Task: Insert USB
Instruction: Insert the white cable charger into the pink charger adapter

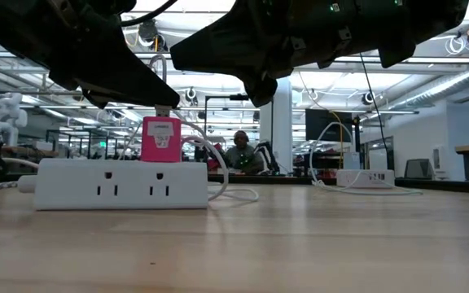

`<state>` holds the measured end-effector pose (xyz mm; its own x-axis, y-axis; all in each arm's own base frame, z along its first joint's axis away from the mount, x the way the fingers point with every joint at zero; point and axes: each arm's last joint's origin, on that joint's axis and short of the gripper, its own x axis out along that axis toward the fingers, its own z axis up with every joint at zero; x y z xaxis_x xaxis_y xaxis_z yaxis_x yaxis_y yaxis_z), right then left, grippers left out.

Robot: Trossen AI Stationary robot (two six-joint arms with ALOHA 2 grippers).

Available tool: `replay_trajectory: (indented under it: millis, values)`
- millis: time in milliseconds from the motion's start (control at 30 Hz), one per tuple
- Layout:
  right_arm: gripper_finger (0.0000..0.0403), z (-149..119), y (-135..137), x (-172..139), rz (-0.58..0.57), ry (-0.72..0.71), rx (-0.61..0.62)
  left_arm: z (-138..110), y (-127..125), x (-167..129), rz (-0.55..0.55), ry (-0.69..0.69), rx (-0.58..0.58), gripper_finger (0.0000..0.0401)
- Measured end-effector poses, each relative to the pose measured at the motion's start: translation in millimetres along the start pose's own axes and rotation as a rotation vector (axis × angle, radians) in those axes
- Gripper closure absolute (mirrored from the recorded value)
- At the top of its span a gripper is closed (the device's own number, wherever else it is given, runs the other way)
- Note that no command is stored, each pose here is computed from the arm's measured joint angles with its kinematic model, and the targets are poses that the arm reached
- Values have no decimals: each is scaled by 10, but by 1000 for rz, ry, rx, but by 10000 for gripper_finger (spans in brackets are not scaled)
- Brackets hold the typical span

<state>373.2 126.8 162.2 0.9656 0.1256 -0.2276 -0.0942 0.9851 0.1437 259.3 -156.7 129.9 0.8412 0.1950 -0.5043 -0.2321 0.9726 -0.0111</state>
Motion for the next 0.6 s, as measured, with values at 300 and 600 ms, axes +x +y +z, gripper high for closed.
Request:
replay_trajectory:
  millis: [300, 600]
  values:
    - [348, -1, 0, 0, 0, 0, 0, 18, -13, 1, -15, -17, 15, 378]
    - [348, -1, 0, 0, 0, 0, 0, 30, -12, -8, -19, -21, 15, 378]
